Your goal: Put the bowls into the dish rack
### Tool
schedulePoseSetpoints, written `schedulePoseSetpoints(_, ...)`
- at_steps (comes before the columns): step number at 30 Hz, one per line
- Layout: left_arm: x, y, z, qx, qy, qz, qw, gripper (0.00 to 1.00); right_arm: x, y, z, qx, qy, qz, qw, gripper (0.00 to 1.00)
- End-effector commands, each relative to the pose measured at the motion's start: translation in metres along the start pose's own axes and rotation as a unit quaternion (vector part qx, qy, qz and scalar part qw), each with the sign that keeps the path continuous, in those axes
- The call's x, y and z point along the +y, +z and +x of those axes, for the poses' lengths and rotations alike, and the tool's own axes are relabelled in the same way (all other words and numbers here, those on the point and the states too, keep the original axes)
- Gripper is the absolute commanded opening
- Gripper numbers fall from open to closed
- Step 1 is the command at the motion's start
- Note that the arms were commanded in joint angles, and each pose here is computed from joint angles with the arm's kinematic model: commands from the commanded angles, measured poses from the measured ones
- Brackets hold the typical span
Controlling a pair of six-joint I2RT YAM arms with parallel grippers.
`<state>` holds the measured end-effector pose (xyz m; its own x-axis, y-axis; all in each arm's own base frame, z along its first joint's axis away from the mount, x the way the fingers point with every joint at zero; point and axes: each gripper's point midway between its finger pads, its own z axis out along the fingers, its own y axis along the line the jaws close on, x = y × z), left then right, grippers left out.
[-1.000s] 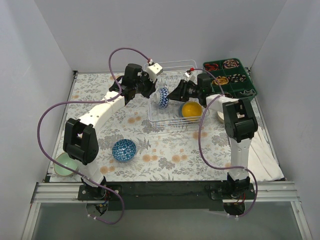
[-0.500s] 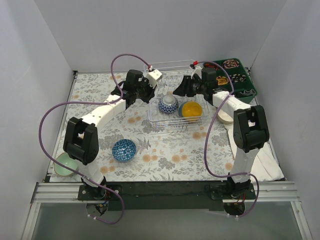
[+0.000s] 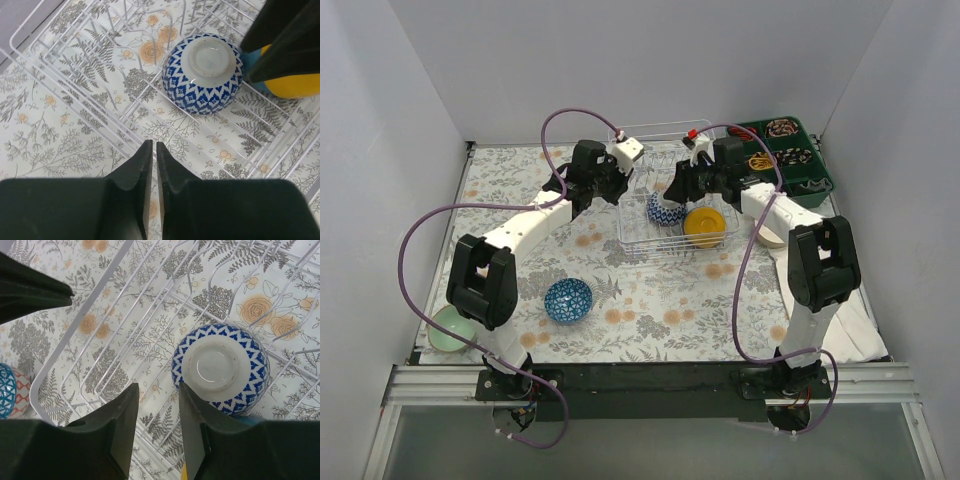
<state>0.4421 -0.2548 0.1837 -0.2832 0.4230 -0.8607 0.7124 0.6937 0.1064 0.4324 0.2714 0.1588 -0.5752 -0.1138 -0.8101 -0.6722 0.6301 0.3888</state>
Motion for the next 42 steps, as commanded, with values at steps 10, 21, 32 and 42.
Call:
schedulePoseSetpoints(10,0.050,-0.123,-0.001,0.055,0.073,-0.113,0.989,0.69,0.042,-0.066,-0.039,-0.021,-0.200,-0.028,0.979,0.47)
schedulePoseSetpoints(21,-0.036,-0.211,0.145,0.175,0.216,0.102,0.955,0.73,0.045,-0.118,-0.020,0.012,-0.224,0.031,0.974,0.54)
schedulePoseSetpoints(32,-0.079,-0.204,0.150,0.123,0.157,0.141,0.970,0.67,0.042,-0.185,-0.008,0.131,-0.337,0.084,0.929,0.53)
schedulePoseSetpoints(42,-0.029,-0.229,0.159,0.164,0.097,-0.051,0.980,0.73,0.098,-0.223,-0.019,0.110,-0.448,0.038,0.886,0.57)
